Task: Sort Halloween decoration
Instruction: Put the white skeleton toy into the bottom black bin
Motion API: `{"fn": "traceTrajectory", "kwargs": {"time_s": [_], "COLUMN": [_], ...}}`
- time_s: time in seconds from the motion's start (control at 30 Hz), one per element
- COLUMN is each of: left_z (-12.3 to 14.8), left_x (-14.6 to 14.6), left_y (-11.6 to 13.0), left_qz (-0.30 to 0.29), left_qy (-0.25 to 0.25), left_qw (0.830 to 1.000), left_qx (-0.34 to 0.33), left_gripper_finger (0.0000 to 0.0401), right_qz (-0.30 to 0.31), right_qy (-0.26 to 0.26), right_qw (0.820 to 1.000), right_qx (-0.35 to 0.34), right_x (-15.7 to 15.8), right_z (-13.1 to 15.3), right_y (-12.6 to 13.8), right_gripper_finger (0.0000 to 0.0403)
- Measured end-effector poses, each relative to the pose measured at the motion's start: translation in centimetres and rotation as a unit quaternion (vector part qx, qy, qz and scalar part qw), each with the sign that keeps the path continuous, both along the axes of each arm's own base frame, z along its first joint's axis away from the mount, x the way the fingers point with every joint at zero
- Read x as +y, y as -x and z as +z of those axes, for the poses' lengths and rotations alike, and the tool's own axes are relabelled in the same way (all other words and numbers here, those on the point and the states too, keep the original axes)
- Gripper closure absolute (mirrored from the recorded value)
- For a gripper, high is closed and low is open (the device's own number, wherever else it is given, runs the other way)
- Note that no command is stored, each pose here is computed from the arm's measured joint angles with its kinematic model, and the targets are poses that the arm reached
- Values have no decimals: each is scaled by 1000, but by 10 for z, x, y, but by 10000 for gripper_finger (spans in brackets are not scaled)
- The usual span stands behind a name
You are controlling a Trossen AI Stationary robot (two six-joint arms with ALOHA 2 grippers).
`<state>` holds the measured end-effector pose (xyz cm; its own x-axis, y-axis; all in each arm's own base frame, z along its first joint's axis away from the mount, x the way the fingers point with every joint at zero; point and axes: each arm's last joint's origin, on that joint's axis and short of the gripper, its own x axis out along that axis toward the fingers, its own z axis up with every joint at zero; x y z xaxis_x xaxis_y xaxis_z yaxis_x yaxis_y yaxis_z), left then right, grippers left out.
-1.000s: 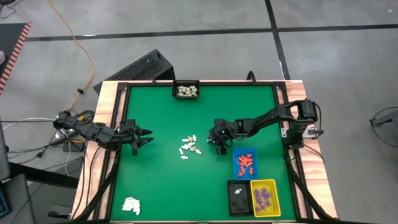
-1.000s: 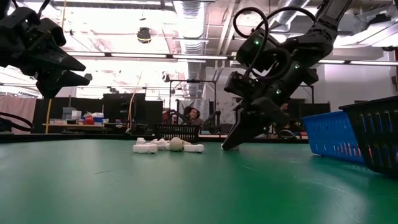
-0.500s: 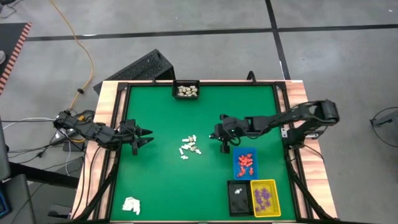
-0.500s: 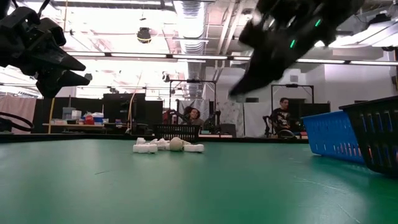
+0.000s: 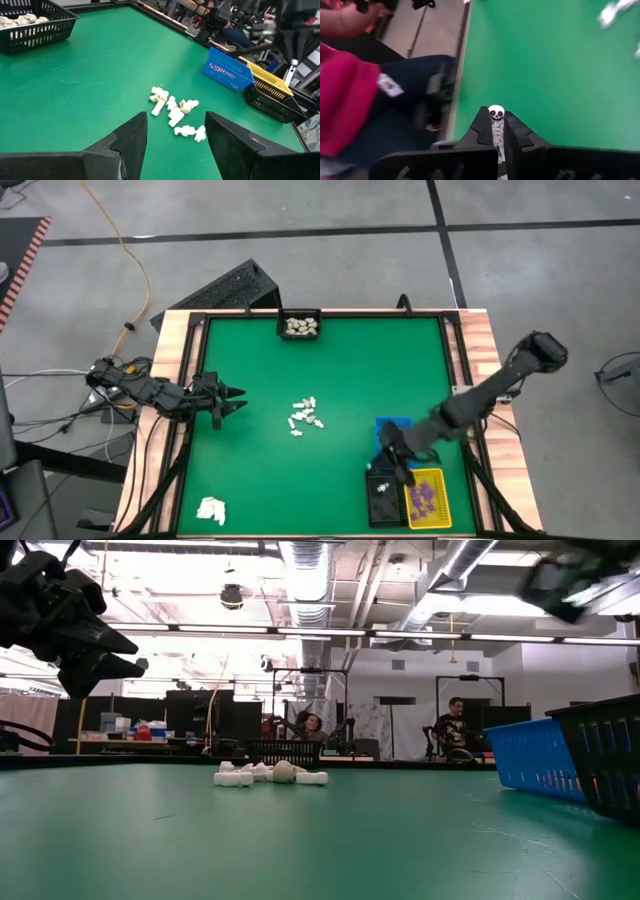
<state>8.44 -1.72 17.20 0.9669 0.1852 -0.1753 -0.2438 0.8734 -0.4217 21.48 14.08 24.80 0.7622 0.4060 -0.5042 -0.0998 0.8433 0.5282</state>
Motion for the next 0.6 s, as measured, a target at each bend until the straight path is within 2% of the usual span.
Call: {"fn": "traceTrajectory", "kwargs": {"time_s": [0.1,0.27,0.47,0.6], "left_z": [0,0,0,0], "left_x": [0,0,0,0], "left_y": [0,0,0,0], "left_qz": [0,1,1,1], "left_qy": [0,0,0,0], "left_qw": [1000,1000,1000,1000], "left_qx": [0,0,0,0], "left_gripper_finger": [212,212,212,212], "right_qz": [-16,-44,-61,-59], "right_qy": [-35,-58,-55,-41], "right_qw": [999,994,987,986], "right_qx": [35,84,139,150], "right_x": [22,48,60,63], "right_z": [-8,-26,-52,-59], "right_y": [11,20,18,15], "right_gripper_finger": [388,388,388,387]}}
